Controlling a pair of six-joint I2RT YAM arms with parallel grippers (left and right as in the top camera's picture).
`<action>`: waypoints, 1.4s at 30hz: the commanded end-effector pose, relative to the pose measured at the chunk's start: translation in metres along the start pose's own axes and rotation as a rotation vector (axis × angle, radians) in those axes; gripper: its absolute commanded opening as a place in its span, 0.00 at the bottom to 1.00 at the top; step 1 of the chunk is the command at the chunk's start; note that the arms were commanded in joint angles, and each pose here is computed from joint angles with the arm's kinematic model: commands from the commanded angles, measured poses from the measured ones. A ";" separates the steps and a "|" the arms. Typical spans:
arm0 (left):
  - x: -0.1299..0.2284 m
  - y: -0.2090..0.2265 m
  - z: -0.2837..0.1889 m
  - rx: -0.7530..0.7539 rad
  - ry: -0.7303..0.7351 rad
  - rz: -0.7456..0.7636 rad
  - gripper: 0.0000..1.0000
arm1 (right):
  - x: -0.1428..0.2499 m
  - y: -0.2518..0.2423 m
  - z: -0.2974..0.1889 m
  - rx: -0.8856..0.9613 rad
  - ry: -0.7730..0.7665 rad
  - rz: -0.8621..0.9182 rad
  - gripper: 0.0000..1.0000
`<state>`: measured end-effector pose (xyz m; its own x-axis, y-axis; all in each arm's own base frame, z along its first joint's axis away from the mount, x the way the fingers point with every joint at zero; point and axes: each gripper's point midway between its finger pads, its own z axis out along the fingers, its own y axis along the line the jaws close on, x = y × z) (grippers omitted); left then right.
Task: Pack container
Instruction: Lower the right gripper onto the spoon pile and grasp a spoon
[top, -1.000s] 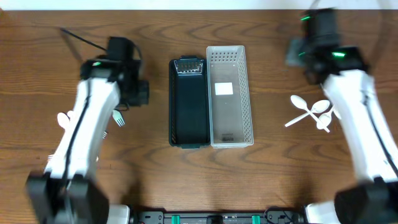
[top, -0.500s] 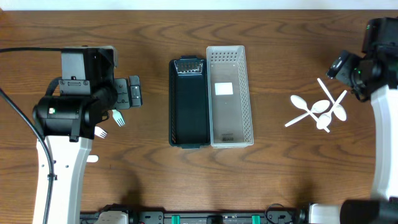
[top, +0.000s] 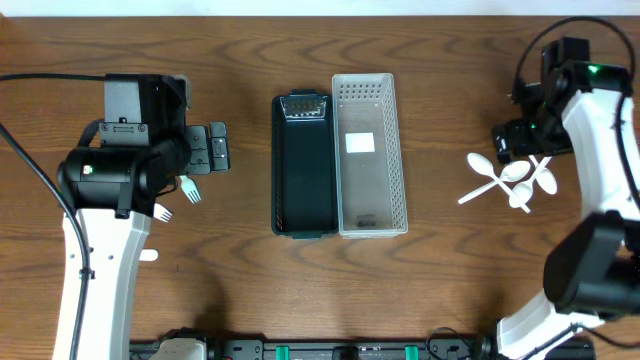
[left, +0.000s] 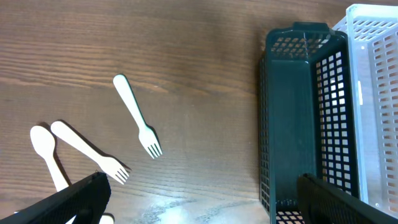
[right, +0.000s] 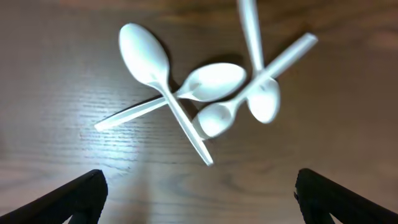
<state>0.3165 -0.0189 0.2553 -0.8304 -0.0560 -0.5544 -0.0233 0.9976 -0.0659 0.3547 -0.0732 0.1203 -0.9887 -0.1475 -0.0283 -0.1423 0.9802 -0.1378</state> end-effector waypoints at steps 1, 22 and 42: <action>0.000 0.003 0.000 -0.015 0.005 -0.009 0.98 | -0.001 0.012 0.023 -0.068 0.046 -0.137 0.97; 0.000 0.003 0.000 -0.015 0.004 -0.009 0.98 | -0.002 0.043 0.077 -0.188 0.145 -0.377 0.82; 0.000 0.003 0.000 -0.015 0.005 -0.009 0.98 | 0.004 0.052 0.092 -0.211 0.142 -0.445 0.82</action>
<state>0.3164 -0.0189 0.2553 -0.8304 -0.0560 -0.5544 -0.0233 0.9976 -0.0659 0.3514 -0.0363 0.0275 -0.8329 -0.5398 0.1223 -0.5341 0.8418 0.0780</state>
